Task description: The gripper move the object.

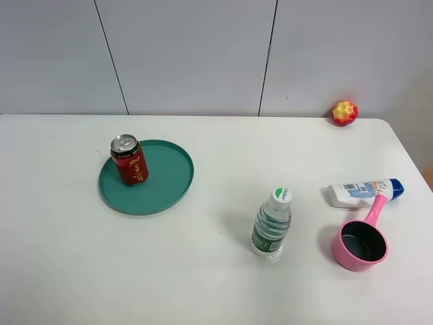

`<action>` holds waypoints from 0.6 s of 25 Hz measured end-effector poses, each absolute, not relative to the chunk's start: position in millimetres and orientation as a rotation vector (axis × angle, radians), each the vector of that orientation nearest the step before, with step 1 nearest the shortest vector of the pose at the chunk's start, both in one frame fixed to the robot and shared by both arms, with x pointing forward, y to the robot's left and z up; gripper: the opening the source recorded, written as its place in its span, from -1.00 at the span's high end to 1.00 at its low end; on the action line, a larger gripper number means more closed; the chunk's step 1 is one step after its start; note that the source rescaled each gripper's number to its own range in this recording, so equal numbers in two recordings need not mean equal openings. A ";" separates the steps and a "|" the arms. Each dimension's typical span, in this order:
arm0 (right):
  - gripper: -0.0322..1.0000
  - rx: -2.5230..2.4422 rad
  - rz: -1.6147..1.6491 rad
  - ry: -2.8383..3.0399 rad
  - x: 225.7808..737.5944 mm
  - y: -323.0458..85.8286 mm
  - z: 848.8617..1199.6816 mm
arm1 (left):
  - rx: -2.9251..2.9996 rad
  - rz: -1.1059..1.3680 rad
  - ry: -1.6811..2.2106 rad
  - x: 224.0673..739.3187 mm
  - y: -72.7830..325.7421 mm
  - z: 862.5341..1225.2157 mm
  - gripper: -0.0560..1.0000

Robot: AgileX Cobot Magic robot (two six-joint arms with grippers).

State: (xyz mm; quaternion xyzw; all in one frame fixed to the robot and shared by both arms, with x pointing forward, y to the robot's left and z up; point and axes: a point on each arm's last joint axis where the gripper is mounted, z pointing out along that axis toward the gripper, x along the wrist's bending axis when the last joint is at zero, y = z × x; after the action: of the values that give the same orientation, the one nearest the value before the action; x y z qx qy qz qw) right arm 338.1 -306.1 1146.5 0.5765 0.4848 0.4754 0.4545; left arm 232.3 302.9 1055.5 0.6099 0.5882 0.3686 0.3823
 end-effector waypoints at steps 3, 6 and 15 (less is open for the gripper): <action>-0.38 1.448 1.155 1.227 319.8 -302.1 1142.4 | 1.556 0.940 1.500 232.3 302.9 1055.5 -1.00; -0.38 1.466 1.096 1.297 305.3 -298.9 1135.4 | 1.556 0.940 1.500 232.3 302.9 1055.5 -1.00; -0.38 1.467 0.934 1.410 259.0 -295.1 1118.3 | 1.556 0.940 1.500 232.3 302.9 1055.5 -1.00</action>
State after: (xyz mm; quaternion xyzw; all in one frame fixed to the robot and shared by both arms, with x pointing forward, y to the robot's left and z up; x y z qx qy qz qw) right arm 259.0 -295.1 1118.3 0.5895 0.5668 0.3754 0.4362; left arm 232.3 302.9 1055.5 0.6099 0.5882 0.3686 0.3823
